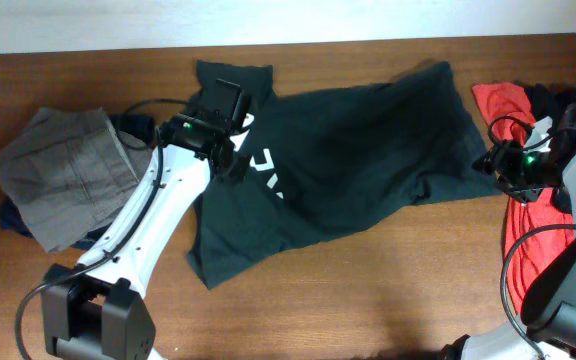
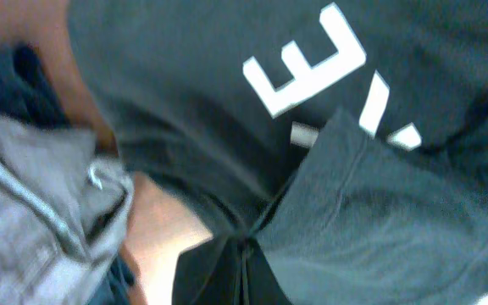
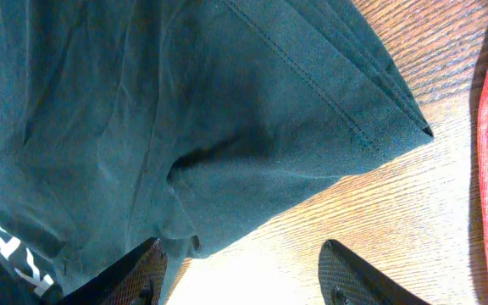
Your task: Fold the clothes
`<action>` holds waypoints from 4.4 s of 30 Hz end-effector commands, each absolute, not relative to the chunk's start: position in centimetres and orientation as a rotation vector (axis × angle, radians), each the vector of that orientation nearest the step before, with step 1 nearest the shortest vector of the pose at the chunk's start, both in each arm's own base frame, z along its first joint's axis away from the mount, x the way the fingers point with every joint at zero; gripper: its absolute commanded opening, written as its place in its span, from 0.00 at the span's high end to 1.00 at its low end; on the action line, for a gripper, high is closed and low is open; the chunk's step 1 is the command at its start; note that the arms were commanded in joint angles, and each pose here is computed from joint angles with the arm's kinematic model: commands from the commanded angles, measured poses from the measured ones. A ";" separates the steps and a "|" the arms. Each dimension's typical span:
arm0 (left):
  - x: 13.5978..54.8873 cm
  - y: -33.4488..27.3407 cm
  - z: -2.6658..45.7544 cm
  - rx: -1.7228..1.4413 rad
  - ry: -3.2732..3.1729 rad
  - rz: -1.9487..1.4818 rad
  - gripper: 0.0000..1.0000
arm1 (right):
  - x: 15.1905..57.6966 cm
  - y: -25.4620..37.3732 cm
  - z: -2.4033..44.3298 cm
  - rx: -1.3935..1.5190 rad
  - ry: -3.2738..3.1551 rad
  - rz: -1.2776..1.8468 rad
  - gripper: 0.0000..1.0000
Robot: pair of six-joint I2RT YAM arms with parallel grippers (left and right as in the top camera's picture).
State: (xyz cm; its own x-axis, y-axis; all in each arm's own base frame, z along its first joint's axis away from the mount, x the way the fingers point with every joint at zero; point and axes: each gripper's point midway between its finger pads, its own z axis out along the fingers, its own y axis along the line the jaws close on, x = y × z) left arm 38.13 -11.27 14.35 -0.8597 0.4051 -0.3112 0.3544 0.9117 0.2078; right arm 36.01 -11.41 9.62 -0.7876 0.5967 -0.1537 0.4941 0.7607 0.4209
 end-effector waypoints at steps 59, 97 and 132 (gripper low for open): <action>25.9 -0.6 -0.5 -0.643 3.195 -0.348 1.00 | 35.4 -10.0 10.1 0.539 2.748 0.567 0.31; 27.8 5.3 0.8 -0.915 2.998 -0.502 1.00 | 38.6 -10.0 2.9 0.282 2.681 0.506 0.37; 28.1 4.6 1.0 -0.911 2.984 -0.568 1.00 | 36.9 -13.0 -0.2 0.385 2.799 0.311 0.35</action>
